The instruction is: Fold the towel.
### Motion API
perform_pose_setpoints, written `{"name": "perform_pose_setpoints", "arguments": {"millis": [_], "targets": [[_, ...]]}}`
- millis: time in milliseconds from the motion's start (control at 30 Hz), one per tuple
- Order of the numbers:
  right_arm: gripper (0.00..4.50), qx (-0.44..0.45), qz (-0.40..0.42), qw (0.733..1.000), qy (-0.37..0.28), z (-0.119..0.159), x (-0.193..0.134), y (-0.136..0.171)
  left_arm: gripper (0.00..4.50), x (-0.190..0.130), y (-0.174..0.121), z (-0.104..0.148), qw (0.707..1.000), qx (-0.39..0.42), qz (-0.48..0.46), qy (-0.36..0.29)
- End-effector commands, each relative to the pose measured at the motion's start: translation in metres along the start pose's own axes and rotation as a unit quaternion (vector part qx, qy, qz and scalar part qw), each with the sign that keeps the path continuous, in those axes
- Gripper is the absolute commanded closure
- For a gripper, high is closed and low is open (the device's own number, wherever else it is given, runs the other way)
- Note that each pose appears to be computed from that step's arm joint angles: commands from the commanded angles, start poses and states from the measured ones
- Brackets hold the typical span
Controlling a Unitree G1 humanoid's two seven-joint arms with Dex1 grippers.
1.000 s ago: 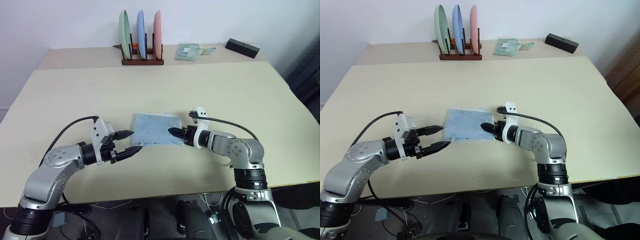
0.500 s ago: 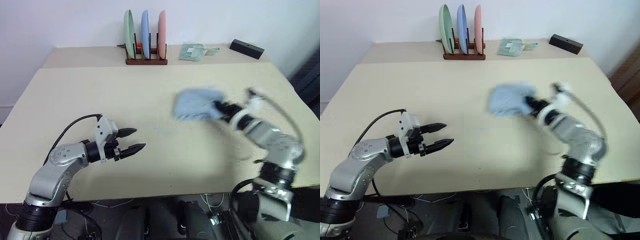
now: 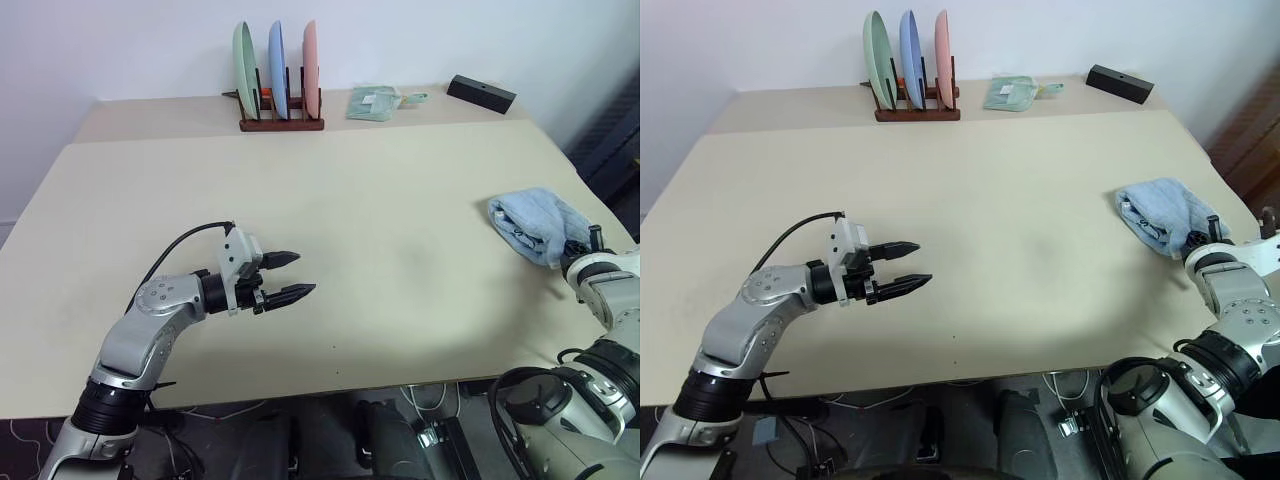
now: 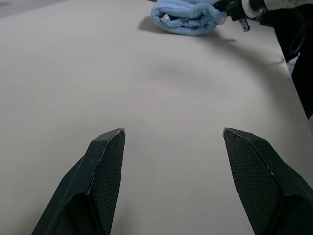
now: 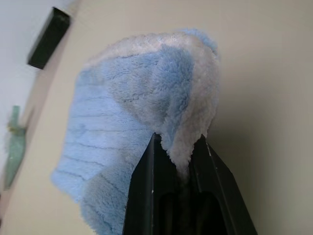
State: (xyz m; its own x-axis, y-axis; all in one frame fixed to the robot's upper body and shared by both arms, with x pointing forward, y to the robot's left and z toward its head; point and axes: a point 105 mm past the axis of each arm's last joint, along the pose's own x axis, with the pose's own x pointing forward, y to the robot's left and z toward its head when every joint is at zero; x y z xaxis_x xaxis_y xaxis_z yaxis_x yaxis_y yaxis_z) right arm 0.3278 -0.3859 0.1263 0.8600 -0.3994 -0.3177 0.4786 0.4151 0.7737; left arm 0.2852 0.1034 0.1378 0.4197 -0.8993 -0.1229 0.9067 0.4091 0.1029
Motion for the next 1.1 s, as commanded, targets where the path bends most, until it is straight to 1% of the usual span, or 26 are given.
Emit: {"name": "perform_pose_setpoints", "arguments": {"millis": [33,67,100,200,233,267,300,333,433,467,500,533,600,700,767,833,867,933,1000,1100], "targets": [[3.80,-0.013,0.027,0.999,-0.031,0.018,-0.004,0.014,1.20,-0.001,-0.004,0.005,1.000,0.016,-0.003,-0.011],[3.54,-0.022,0.033,0.999,-0.033,0.019,-0.005,0.018,1.20,-0.001,-0.004,0.004,1.000,0.014,-0.002,-0.011],[3.11,-0.040,0.036,0.998,-0.036,0.020,-0.006,0.021,1.20,-0.002,-0.005,0.003,1.000,0.013,-0.002,-0.010],[1.62,-0.091,0.042,0.993,-0.058,0.026,-0.009,0.027,1.20,-0.003,-0.009,0.001,1.000,0.010,-0.001,-0.009],[1.19,-0.110,0.039,0.991,-0.069,0.029,-0.010,0.027,1.20,-0.004,-0.009,0.001,1.000,0.009,-0.001,-0.009],[0.62,-0.134,0.035,0.987,-0.081,0.033,-0.012,0.028,1.20,-0.004,-0.009,0.000,1.000,0.007,0.000,-0.008],[0.14,-0.159,0.018,0.982,-0.104,0.041,-0.015,0.024,1.20,-0.006,-0.009,-0.002,1.000,0.006,0.000,-0.005],[0.14,-0.175,0.006,0.977,-0.121,0.047,-0.018,0.022,1.20,-0.007,-0.009,-0.003,1.000,0.004,0.001,-0.003],[0.14,-0.248,-0.035,0.952,-0.178,0.067,-0.029,0.015,1.20,-0.011,-0.007,-0.006,1.000,0.002,0.003,0.003],[0.14,-0.267,-0.021,0.943,-0.198,0.072,-0.033,0.023,1.20,-0.012,-0.004,-0.007,1.000,0.003,0.007,0.004],[0.14,-0.312,0.012,0.925,-0.216,0.072,-0.038,0.039,1.20,-0.014,0.003,-0.008,1.000,0.008,0.020,0.005],[0.14,-0.364,0.055,0.904,-0.219,0.065,-0.042,0.058,1.20,-0.016,0.010,-0.008,0.999,0.011,0.037,0.006],[0.14,-0.443,0.140,0.864,-0.193,0.038,-0.046,0.084,1.20,-0.020,0.025,-0.009,0.997,0.025,0.071,0.006],[0.14,-0.529,0.240,0.799,-0.153,-0.002,-0.055,0.106,1.20,-0.025,0.046,-0.011,0.990,0.047,0.130,0.007],[0.14,-0.570,0.307,0.752,-0.123,-0.030,-0.064,0.116,1.20,-0.032,0.058,-0.016,0.984,0.053,0.170,0.013],[0.14,-0.592,0.359,0.716,-0.092,-0.054,-0.072,0.122,1.20,-0.040,0.066,-0.020,0.979,0.052,0.195,0.013],[0.14,-0.591,0.381,0.706,-0.078,-0.063,-0.074,0.123,1.20,-0.044,0.068,-0.022,0.977,0.048,0.207,0.009],[0.14,-0.585,0.409,0.698,-0.060,-0.070,-0.076,0.126,1.20,-0.048,0.071,-0.022,0.973,0.043,0.226,0.001],[0.14,-0.580,0.441,0.684,-0.037,-0.084,-0.080,0.129,1.20,-0.058,0.075,-0.024,0.968,0.039,0.250,-0.006],[0.14,-0.579,0.480,0.659,0.007,-0.104,-0.082,0.128,1.20,-0.064,0.072,-0.025,0.965,0.039,0.261,-0.008]]}}
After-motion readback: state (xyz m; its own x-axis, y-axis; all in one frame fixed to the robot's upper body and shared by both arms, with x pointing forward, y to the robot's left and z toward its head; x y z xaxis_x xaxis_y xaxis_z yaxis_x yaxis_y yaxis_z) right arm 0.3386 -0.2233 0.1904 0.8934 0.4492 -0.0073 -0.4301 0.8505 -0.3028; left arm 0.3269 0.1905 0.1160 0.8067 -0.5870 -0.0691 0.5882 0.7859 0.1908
